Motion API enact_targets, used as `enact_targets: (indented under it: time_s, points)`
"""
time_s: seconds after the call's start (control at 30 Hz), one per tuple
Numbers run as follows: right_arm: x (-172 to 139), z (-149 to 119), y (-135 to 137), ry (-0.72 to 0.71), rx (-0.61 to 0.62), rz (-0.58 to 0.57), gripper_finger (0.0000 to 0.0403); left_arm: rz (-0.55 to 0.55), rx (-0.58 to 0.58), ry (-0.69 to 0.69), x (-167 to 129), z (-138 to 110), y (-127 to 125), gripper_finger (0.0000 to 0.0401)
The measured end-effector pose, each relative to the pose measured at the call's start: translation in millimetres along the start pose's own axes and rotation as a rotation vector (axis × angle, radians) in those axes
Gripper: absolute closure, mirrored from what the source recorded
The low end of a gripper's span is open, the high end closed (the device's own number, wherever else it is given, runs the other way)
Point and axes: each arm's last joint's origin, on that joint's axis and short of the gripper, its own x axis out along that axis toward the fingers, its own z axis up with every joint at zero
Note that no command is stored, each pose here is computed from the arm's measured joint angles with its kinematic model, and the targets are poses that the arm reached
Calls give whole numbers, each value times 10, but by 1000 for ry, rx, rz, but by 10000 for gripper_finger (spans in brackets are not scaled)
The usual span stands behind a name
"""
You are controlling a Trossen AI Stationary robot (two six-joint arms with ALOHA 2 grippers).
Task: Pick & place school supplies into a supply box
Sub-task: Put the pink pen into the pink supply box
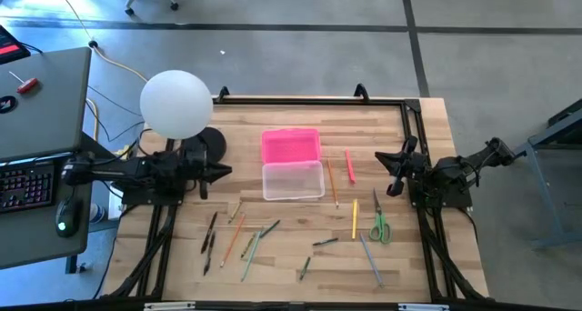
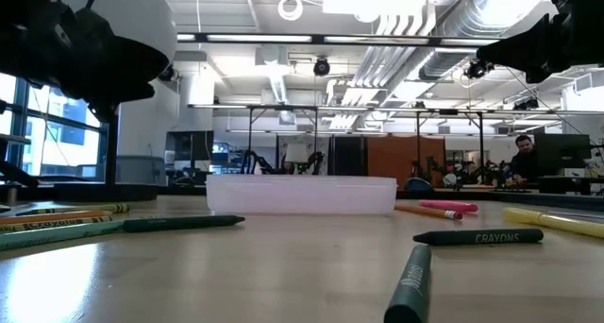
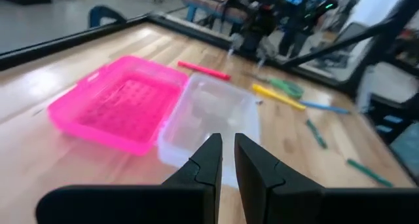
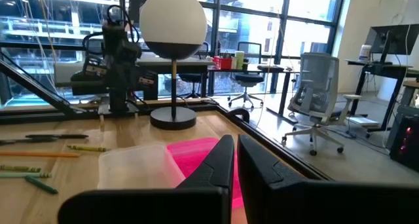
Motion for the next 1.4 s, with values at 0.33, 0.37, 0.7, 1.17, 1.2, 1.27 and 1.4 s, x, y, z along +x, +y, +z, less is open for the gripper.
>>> enact_targets:
  time_s: [0.33,0.37,0.7,1.17,1.2,1.27,1.4]
  points:
    - [-3,77,-1,-66,-108,21,402,167,13,33,126,-47,33,327]
    - [-3,78,-2,-68,-131,20,402,174,13,31,133,-46,34,327]
    - [-6,126,-16,-102,-125,-7,402,199,11,21,148,-38,35,327]
    - [122,-11,85,41,22,-160,324,273,18,-43,144,10,46,327]
    - [137,-31,103,54,32,-156,319,261,16,-53,145,22,40,327]
    - [163,-72,135,80,62,-157,310,236,10,-70,146,44,27,327]
    - [208,-155,192,128,133,-161,304,172,0,-83,150,70,0,310]
